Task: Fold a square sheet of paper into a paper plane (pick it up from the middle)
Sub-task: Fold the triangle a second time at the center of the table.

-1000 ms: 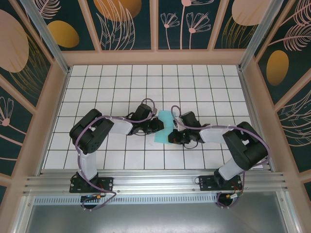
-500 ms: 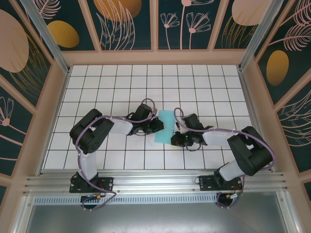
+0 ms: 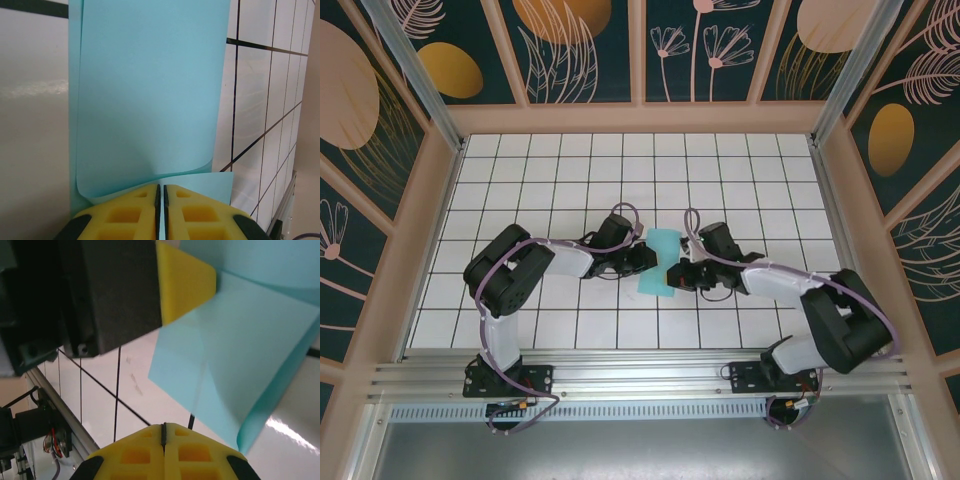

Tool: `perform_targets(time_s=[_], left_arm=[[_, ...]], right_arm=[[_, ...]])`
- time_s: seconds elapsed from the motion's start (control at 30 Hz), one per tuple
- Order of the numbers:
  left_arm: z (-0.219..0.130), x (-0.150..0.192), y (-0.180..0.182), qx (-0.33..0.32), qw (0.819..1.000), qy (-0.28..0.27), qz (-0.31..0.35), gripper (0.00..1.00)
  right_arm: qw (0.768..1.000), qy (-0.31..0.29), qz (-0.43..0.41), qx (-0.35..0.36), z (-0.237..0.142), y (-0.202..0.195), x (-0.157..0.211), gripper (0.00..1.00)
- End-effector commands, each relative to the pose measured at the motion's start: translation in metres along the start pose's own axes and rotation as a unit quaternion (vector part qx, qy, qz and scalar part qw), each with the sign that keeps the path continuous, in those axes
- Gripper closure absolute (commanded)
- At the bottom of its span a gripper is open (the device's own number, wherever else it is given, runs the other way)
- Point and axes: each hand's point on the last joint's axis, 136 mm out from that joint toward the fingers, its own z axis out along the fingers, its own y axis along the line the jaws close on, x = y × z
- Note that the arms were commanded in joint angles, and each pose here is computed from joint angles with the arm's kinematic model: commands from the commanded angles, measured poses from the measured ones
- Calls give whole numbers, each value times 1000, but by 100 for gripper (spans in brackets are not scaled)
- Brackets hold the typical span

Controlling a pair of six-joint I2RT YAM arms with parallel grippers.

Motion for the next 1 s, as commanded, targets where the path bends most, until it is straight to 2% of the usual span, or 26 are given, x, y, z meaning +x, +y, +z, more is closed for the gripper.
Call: perform_targets(time_s=[0.0, 0.53, 0.63, 0.8, 0.97], left_arm=[[9, 23, 58, -84, 996, 29, -24, 85], [10, 23, 57, -82, 996, 30, -25, 85], [10, 23, 58, -82, 996, 31, -25, 85], [10, 24, 62, -88, 995, 30, -27, 85], [10, 26, 67, -97, 994, 30, -29, 85]], right_arm=[[1000, 5, 16, -26, 13, 4, -10, 95], [999, 26, 47, 7, 34, -8, -25, 94], [997, 29, 56, 33, 40, -18, -27, 95], [991, 47, 82, 96, 43, -51, -13, 95], [985, 77, 89, 123, 42, -69, 9, 96]])
